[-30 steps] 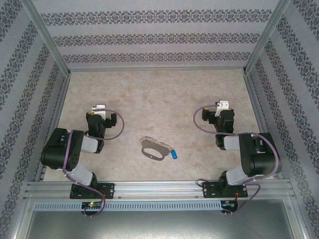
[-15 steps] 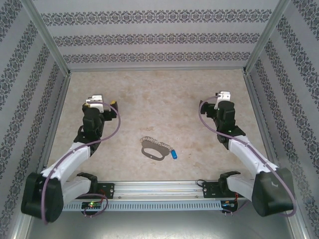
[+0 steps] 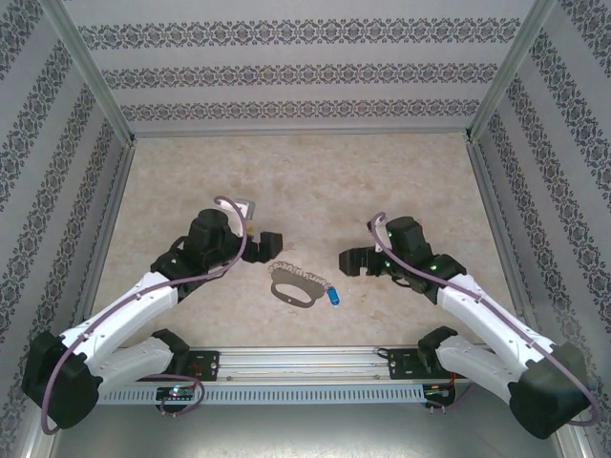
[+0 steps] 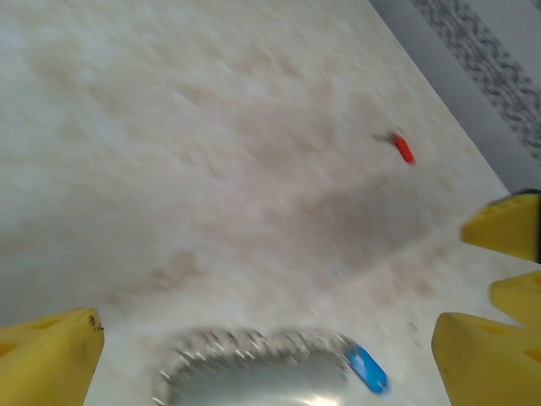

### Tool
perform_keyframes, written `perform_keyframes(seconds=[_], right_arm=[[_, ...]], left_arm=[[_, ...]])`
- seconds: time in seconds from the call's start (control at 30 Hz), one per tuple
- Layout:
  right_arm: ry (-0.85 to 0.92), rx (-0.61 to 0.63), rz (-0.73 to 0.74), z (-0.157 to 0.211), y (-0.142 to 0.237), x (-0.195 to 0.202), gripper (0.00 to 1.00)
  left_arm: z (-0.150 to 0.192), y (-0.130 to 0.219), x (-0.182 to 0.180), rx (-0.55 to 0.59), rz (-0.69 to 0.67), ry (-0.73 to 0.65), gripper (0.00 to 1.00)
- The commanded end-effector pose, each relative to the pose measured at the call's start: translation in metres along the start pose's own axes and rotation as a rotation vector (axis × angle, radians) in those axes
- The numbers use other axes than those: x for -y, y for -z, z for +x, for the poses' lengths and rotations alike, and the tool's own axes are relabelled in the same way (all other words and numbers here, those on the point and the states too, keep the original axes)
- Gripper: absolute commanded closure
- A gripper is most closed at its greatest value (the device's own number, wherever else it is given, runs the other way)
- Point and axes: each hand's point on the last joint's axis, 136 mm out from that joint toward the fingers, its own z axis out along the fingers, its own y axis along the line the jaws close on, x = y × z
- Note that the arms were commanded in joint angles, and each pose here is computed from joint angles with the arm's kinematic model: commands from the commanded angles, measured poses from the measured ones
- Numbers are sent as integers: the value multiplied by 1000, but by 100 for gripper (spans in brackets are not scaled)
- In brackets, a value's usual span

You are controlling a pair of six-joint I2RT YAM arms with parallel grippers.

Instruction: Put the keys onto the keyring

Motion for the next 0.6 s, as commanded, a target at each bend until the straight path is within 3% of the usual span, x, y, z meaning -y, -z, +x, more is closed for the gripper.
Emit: perform_keyframes(seconds=[0.0, 0.17, 0.57], right_arm=[[-26, -144, 6, 47, -2, -3, 7], [20, -173, 11, 55, -21, -9, 25], [162, -316, 76, 33, -61, -16, 47]], left_arm=[[38, 0, 12, -115, 54, 105, 4], [62, -10, 3, -136, 12, 136, 21], [92, -24, -7, -159, -17, 144, 49]])
